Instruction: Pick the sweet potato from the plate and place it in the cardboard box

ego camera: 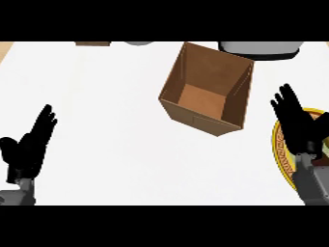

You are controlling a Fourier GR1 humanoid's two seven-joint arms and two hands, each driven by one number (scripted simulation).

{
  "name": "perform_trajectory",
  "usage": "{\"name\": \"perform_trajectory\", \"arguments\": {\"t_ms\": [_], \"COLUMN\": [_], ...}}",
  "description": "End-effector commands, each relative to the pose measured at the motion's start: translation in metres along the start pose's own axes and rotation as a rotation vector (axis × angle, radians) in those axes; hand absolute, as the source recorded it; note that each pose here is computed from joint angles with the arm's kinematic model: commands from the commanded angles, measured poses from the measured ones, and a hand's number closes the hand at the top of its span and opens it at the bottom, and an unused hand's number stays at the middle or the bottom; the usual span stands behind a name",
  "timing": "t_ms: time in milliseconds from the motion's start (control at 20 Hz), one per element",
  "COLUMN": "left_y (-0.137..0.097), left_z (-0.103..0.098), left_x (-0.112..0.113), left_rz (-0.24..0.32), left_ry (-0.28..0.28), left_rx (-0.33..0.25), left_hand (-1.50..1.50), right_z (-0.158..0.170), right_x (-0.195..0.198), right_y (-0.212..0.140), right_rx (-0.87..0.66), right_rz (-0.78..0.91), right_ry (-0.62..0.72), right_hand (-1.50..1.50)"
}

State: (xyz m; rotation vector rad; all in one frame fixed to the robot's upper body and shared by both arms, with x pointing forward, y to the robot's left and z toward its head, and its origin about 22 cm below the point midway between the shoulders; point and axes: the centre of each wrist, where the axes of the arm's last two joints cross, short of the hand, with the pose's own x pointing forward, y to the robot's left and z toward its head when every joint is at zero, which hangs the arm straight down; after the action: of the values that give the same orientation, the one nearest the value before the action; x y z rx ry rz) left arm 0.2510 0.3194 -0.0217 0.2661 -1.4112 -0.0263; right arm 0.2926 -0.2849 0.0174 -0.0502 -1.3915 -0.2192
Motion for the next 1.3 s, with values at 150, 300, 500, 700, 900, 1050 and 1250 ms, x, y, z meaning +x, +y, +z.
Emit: {"name": "perform_trajectory", "arguments": {"t_ms": [150, 300, 500, 700, 900, 1050, 1250], "left_y": [0.000, 0.003, -0.013, -0.006, -0.019, -0.021, -0.035], "left_z": [-0.003, -0.004, 0.029, 0.012, 0.018, 0.020, 0.022], "left_x": [0.012, 0.013, 0.012, 0.038, 0.029, 0.028, 0.023], "left_rz": [-0.133, -0.147, -0.175, -0.195, -0.175, -0.182, -0.180], "left_ry": [-0.065, -0.043, -0.057, -0.068, -0.068, -0.060, -0.063], "left_rx": [0.003, -0.015, -0.030, -0.013, -0.014, -0.028, -0.040], "left_hand": [0.00, 0.00, 0.00, 0.00, 0.00, 0.00, 0.00], "right_z": [0.000, -0.002, 0.007, 0.002, 0.006, 0.006, 0.017], "right_x": [0.080, 0.135, 0.063, 0.062, 0.094, 0.141, 0.154], "right_y": [0.037, 0.001, -0.033, -0.089, -0.106, -0.092, -0.099], "right_rx": [0.540, 0.416, 0.455, 0.540, 0.612, 0.584, 0.698], "right_rz": [0.228, 0.792, 0.588, 0.595, 0.956, 1.213, 1.518], "right_ry": [-0.418, -0.576, -0.711, -0.765, -0.761, -0.765, -0.586], "right_hand": [-1.50, -1.50, -1.50, -1.50, -1.50, -1.50, -1.50]}}
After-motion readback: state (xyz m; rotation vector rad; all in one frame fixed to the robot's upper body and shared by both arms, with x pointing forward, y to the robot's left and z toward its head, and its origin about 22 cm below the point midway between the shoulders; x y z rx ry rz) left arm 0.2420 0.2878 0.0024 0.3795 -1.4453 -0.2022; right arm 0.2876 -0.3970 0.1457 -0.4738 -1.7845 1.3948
